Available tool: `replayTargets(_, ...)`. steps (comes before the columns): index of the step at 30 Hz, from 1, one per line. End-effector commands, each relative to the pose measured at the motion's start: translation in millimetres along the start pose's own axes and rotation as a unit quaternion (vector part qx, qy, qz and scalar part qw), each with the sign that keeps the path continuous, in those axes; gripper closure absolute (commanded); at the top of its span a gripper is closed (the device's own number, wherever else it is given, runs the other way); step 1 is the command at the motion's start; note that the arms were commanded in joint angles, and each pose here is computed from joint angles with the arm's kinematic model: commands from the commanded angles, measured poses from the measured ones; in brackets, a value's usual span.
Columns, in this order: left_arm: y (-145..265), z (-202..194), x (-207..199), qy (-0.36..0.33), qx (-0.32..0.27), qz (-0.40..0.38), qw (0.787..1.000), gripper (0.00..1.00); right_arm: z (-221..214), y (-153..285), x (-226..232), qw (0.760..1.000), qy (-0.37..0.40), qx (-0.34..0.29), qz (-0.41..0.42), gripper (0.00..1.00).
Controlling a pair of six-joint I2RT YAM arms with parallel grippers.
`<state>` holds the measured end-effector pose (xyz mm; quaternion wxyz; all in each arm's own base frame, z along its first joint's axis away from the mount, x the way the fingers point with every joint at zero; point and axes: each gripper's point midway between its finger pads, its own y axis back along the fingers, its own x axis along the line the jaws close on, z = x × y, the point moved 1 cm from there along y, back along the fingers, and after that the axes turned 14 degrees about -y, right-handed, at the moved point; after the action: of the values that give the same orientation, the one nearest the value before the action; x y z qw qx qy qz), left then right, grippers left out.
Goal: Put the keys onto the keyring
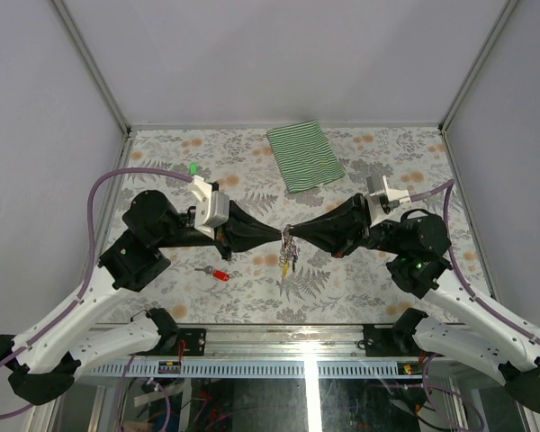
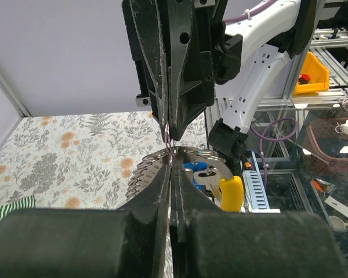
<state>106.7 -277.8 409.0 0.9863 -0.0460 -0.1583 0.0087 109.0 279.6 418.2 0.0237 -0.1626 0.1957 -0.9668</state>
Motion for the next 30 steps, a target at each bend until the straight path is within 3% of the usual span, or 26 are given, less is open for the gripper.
replayTargets(1, -1.1, 7.7, 1.0, -0.004, -0.028, 0.010, 1.000, 1.00, 51.3, -2.1, 22.5, 0.992, 0.039, -0.117, 0.031, 1.00)
replayTargets(15, -4.2, 8.2, 0.9, 0.005, -0.057, 0.015, 0.998, 1.00, 73.8, 5.8, 14.9, 0.978, 0.027, -0.206, 0.008, 1.00)
replayTargets(30, -16.4, -5.5, 0.5, 0.032, -0.072, 0.013, 0.997, 0.99, 81.3, 5.2, 8.8, 0.973, 0.024, -0.231, 0.000, 1.00)
